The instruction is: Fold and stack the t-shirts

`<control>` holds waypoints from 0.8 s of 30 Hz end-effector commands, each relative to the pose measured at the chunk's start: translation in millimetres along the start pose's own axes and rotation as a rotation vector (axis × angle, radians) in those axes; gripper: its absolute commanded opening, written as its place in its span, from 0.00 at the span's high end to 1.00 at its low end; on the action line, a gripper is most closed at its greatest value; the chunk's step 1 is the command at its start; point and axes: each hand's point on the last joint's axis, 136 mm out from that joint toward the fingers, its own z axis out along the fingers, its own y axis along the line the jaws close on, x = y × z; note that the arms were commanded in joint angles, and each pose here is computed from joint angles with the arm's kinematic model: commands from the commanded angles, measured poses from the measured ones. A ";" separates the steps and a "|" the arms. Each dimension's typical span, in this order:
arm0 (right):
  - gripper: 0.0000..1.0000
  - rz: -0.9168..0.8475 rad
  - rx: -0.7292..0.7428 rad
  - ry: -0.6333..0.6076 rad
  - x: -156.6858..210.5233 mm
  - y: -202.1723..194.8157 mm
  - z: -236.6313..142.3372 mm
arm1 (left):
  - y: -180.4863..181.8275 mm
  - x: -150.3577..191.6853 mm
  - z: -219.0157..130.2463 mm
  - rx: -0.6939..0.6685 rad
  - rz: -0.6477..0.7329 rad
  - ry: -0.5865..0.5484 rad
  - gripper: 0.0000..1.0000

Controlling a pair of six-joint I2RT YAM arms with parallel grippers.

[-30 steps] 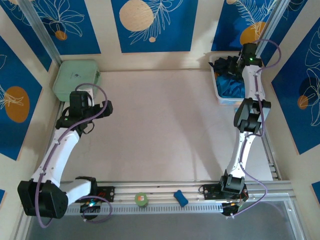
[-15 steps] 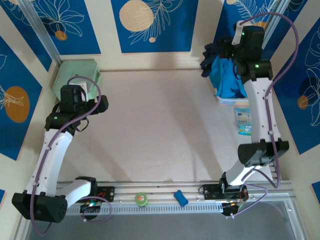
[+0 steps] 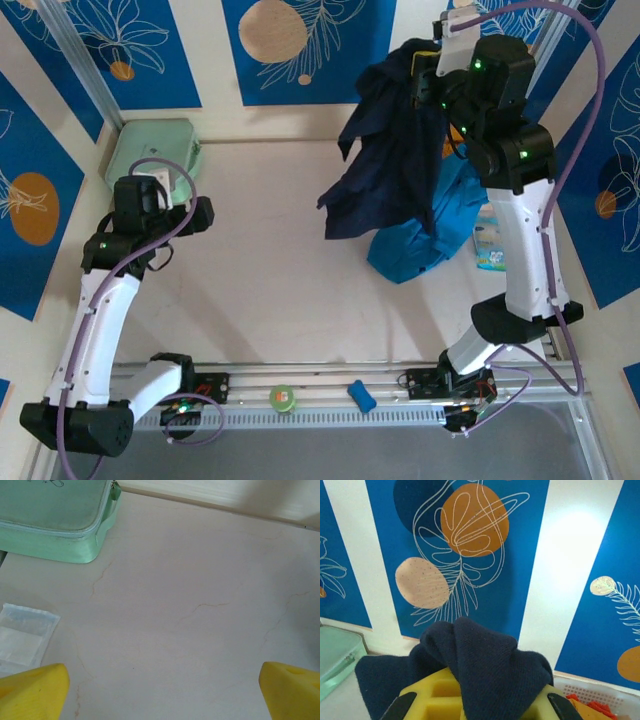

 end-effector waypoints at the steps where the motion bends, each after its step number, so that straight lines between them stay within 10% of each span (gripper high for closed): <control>1: 1.00 -0.032 0.044 0.027 6.0 -5.3 7.3 | -10.4 -2.3 -8.9 0.050 0.017 -0.006 0.03; 24: 1.00 0.311 -0.429 0.835 315.8 184.1 0.2 | -166.5 44.1 -4.7 0.534 0.345 0.108 0.00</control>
